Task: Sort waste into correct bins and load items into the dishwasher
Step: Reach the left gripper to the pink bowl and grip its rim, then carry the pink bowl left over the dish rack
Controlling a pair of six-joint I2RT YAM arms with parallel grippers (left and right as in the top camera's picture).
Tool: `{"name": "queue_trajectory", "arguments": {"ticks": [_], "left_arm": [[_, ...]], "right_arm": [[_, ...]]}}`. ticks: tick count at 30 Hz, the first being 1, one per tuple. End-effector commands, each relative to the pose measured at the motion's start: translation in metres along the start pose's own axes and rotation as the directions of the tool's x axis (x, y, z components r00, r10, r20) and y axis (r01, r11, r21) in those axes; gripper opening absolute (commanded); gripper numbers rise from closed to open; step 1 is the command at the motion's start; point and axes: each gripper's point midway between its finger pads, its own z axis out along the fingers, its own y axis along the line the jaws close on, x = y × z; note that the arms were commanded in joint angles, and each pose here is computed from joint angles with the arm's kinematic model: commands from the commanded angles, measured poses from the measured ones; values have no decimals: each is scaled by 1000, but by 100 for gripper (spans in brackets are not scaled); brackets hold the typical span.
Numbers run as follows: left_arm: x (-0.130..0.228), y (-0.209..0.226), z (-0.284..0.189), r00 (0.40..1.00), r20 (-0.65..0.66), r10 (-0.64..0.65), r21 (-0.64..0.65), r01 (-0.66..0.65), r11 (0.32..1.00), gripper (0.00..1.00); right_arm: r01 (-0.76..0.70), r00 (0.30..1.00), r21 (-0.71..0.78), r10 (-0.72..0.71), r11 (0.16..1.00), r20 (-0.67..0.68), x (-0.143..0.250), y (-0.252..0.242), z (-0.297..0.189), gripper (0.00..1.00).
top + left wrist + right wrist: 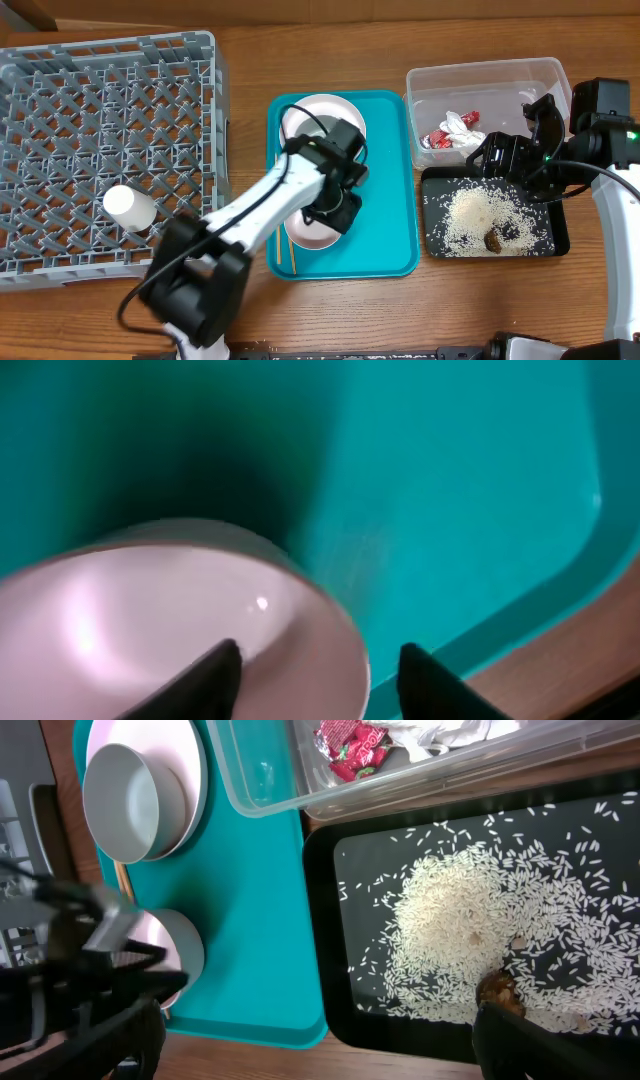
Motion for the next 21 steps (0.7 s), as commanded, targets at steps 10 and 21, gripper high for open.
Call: {"name": "queue_trajectory", "arguments": {"ticks": [10, 21], "left_arm": [[-8, -11, -22, 1000, -18, -6, 21, 6, 1000, 4], [-35, 25, -166, 957, 276, -88, -17, 96, 995, 4]], "right_arm": [[12, 1000, -10, -12, 1000, 16, -2, 5, -5, 100], [11, 1000, -10, -11, 1000, 15, -2, 5, -5, 100]]}}
